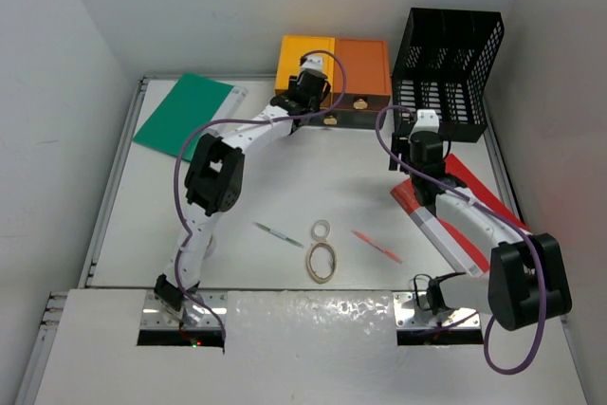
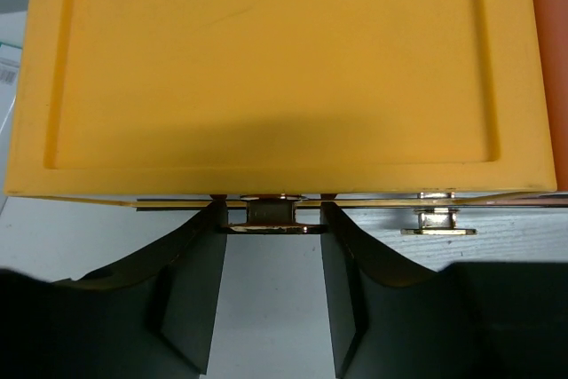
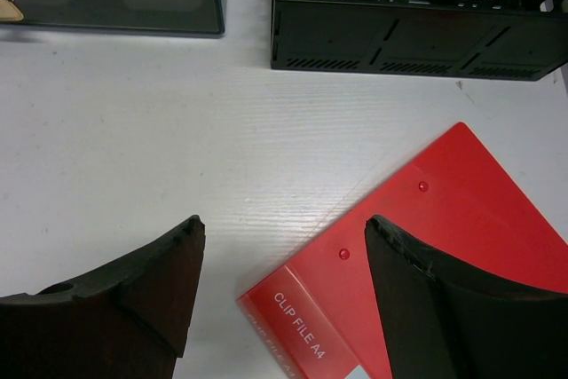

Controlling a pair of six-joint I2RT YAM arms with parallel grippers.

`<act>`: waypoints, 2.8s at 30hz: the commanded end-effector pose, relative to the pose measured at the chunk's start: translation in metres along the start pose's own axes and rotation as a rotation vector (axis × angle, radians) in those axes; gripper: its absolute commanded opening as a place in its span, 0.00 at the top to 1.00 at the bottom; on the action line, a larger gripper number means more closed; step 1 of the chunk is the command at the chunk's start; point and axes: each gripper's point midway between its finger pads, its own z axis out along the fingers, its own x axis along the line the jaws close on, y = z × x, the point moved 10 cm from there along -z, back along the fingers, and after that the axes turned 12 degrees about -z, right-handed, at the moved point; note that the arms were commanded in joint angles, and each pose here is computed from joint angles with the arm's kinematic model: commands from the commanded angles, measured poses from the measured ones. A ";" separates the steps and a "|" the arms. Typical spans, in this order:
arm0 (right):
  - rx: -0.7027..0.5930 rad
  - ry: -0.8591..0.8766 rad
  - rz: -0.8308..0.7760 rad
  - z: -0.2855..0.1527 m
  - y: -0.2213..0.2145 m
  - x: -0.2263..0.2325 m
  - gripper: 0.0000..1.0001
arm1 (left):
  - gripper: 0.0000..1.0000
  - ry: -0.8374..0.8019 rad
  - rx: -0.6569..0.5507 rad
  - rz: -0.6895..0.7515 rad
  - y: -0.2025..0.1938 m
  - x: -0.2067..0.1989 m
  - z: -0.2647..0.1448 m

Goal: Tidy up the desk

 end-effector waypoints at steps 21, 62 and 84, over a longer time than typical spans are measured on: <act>-0.049 0.061 0.009 -0.003 0.009 0.003 0.30 | 1.00 -0.100 0.147 0.019 0.009 0.019 -0.072; 0.120 0.489 -0.058 -0.027 -0.008 0.027 0.14 | 0.16 -0.938 0.378 0.983 -0.091 0.105 -0.235; 0.122 0.470 -0.083 -0.030 -0.012 0.024 0.14 | 0.57 -1.024 0.674 1.402 -0.203 0.114 -0.184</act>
